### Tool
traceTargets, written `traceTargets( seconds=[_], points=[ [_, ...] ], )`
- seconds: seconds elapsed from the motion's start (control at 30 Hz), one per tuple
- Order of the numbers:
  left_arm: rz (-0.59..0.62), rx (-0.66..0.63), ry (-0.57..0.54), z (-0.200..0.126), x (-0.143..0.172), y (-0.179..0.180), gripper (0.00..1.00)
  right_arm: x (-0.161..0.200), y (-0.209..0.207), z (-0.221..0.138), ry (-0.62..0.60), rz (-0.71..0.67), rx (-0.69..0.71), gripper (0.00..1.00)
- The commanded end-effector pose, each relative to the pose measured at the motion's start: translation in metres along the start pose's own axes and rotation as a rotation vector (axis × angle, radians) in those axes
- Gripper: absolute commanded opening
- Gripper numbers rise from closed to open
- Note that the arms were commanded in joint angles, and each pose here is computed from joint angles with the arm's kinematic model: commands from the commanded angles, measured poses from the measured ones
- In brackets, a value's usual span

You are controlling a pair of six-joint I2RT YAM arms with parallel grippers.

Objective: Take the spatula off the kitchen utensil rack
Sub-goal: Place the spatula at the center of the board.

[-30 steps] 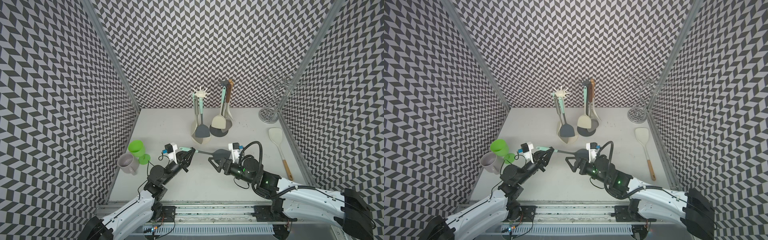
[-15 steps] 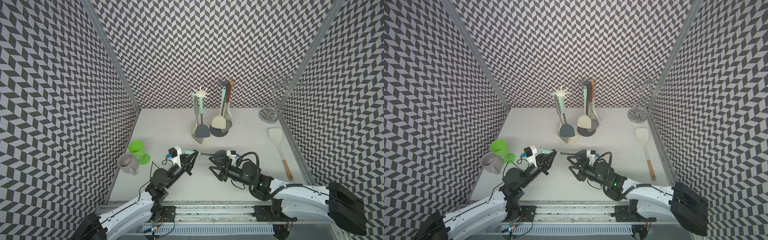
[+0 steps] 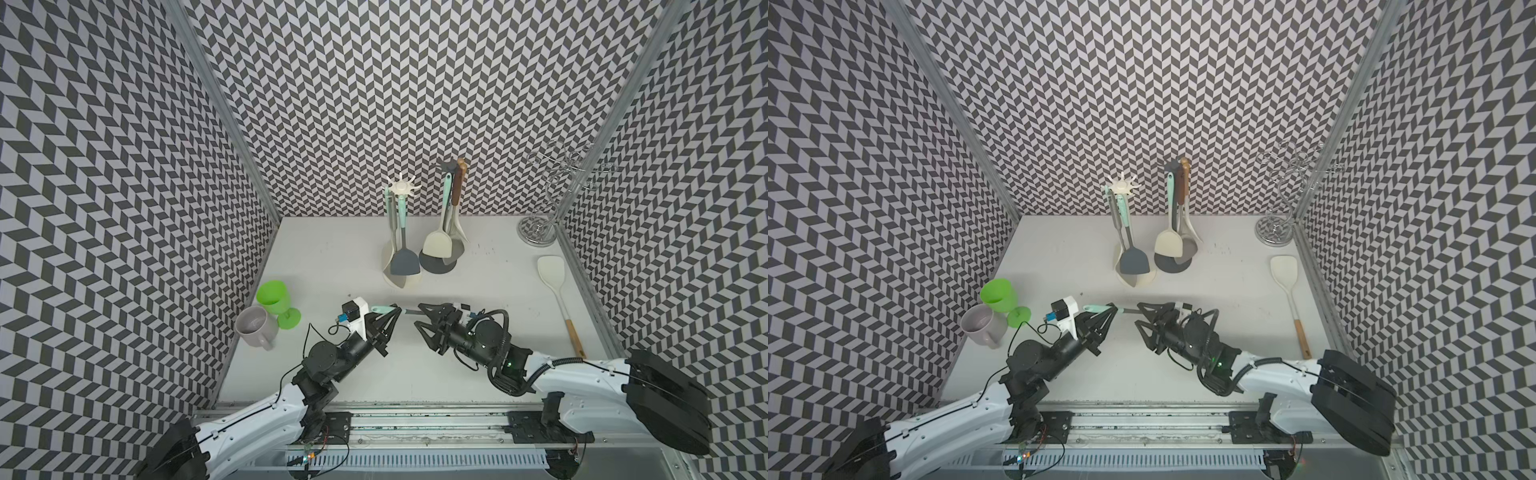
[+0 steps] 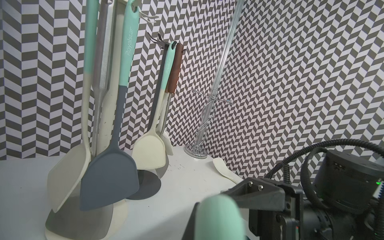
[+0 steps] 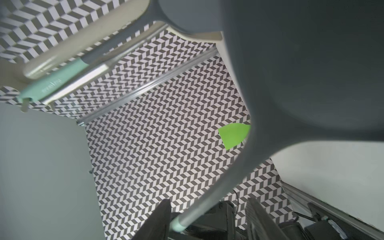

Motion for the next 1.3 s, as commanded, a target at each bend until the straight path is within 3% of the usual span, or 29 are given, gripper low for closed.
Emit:
traceTargets(
  seconds=[0.0, 0.4, 0.53, 0.63, 0.77, 0.87, 1.1, 1.27],
  points=[
    [0.014, 0.010, -0.047, -0.001, -0.008, -0.003, 0.00, 0.003, 0.026, 0.007, 0.009, 0.049, -0.107, 0.52],
    [0.011, 0.030, -0.041, 0.000, -0.007, -0.008, 0.00, -0.001, 0.033, 0.018, 0.025, 0.056, -0.127, 0.00],
    [0.007, 0.048, -0.035, 0.002, -0.007, -0.010, 0.01, -0.005, 0.037, 0.015, -0.004, 0.028, -0.152, 0.00],
    [0.002, 0.054, -0.025, 0.003, -0.006, -0.011, 0.24, -0.012, 0.044, 0.010, -0.058, -0.019, -0.174, 0.00],
    [-0.006, 0.053, -0.008, 0.006, -0.005, -0.011, 0.64, -0.025, 0.059, -0.005, -0.194, -0.135, -0.198, 0.00],
    [-0.013, 0.047, 0.004, 0.008, -0.005, -0.011, 0.80, -0.038, 0.074, -0.024, -0.327, -0.248, -0.216, 0.00],
    [-0.029, 0.017, 0.033, 0.013, -0.002, -0.007, 0.98, -0.058, 0.120, -0.072, -0.511, -0.677, -0.167, 0.00],
    [-0.045, 0.003, 0.057, 0.017, 0.001, -0.004, 0.99, -0.065, 0.152, -0.099, -0.560, -1.112, -0.013, 0.00]
  ],
)
Point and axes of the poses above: each gripper's point midway between its finger pads, its own z axis out along the fingers, its own y axis along the line the jaws close on, x = y × z, the point moved 5 cm from there along -z, back along the fingers, and after that the axes turned 8 degrees about z, right-handed, at the moved point
